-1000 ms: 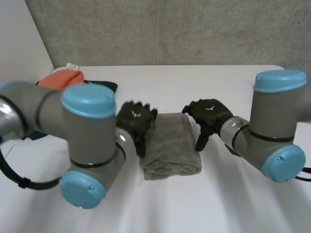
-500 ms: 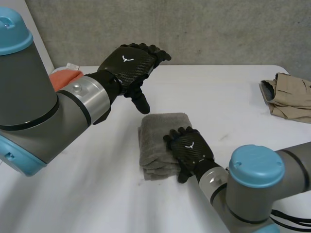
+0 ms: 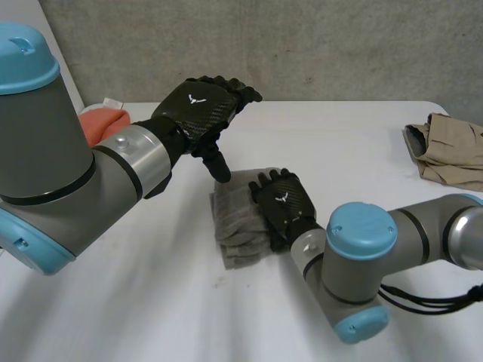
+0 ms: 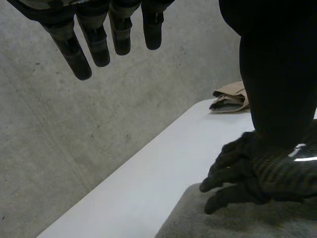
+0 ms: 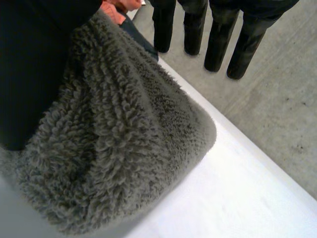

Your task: Fold the laundry.

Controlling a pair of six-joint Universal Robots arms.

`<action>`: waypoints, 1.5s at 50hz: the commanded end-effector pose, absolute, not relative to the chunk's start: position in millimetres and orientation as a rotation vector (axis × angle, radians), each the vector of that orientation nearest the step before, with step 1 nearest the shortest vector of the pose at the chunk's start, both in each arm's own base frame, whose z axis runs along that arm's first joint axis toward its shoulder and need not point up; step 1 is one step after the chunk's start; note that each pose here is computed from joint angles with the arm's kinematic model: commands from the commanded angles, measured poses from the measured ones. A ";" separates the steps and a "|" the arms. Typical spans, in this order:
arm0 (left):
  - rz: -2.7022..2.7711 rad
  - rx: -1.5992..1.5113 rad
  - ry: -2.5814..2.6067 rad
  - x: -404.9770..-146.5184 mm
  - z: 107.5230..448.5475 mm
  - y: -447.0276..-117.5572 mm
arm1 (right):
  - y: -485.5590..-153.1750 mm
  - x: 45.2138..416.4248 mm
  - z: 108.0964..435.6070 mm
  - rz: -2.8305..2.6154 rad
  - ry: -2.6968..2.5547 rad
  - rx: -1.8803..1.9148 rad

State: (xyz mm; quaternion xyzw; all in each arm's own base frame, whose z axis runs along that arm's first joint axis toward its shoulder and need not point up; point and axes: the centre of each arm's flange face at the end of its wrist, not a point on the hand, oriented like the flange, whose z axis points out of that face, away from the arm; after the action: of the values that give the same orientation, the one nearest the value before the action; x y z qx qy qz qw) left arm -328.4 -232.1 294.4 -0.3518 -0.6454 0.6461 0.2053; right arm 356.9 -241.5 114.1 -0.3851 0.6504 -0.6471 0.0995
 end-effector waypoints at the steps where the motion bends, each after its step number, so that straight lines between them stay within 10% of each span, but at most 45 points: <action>1: 1.790 -0.965 -1.805 -328.1 293.6 -232.2 | -252.1 368.6 113.5 -1.909 1.877 -1.150; 10: 1.789 -0.961 -1.806 -328.0 293.6 -232.3 | -277.4 365.0 121.9 -1.920 1.834 -1.131; 30: 1.782 -0.949 -1.832 -323.2 289.8 -235.3 | -401.6 216.4 160.9 -2.033 1.867 -1.206; 47: 1.769 -0.885 -1.804 -325.1 297.7 -233.3 | -521.4 127.1 283.3 -2.565 1.289 -0.799; 60: 1.743 -0.883 -1.827 -325.3 290.5 -231.9 | -575.0 24.7 191.0 -2.592 1.429 -0.775; 75: 1.701 -0.894 -1.846 -329.8 279.5 -228.6 | -558.5 -44.3 86.5 -2.419 1.698 -0.786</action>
State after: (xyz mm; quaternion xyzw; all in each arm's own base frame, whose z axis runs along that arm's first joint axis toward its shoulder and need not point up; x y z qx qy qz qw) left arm -327.6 -229.3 279.9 -0.3253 -0.6738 0.6212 0.2332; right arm -31.0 -569.5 97.1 -0.2517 0.5347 -0.8060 0.0337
